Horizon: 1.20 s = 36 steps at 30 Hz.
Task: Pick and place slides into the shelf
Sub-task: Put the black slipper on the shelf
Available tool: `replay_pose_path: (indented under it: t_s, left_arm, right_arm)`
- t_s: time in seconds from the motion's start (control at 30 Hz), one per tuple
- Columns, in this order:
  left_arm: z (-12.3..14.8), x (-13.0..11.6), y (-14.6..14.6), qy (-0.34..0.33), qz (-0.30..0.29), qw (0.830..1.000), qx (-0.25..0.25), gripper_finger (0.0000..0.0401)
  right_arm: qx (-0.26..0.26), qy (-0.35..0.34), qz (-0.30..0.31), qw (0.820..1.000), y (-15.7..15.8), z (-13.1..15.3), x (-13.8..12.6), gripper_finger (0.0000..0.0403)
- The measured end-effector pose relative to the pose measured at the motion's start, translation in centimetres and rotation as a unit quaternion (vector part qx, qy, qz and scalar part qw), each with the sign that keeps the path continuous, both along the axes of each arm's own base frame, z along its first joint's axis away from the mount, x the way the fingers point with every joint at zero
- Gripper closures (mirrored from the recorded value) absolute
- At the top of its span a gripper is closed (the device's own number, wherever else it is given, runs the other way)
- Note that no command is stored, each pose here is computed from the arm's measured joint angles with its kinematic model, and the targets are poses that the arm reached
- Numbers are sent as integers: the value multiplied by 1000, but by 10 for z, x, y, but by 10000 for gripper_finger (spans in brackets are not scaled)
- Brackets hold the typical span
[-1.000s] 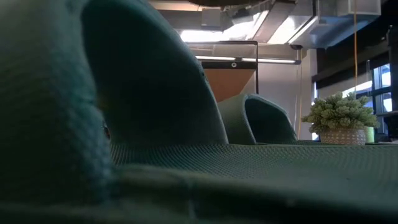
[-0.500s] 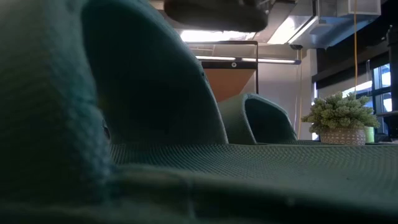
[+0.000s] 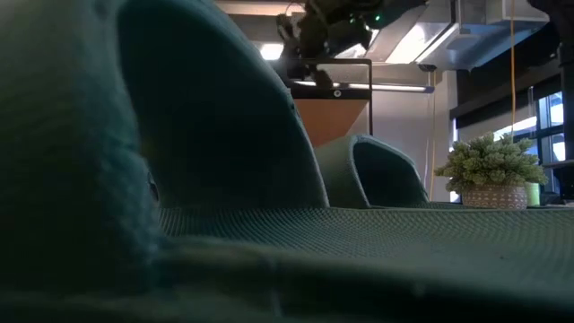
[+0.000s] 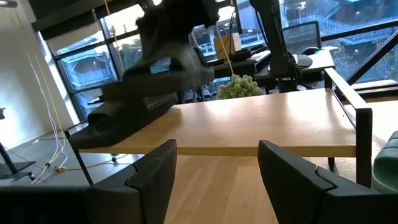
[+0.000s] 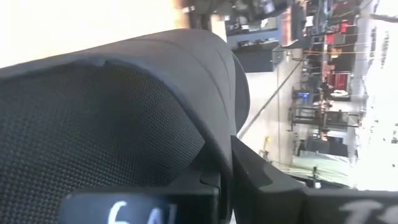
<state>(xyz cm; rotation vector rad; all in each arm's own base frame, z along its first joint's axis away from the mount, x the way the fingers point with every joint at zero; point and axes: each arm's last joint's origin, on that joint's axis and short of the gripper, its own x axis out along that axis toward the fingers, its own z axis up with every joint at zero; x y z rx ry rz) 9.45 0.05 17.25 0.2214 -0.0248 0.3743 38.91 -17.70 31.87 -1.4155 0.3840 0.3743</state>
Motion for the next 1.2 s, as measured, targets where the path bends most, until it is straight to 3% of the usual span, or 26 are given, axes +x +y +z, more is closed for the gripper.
replay_pose_path:
  t_s: [0.3, 0.83, 1.2]
  left_arm:
    - [0, 0, 0, 9, 2, 1000, 24, 184]
    - [0, 0, 0, 9, 2, 1000, 24, 184]
    - [0, 0, 0, 9, 2, 1000, 23, 184]
  right_arm:
    - [-4, 20, -29, 999, -2, -18, 11, 391]
    - [10, 61, -81, 995, -2, -24, 8, 391]
    - [11, 62, -81, 995, -3, -25, 8, 391]
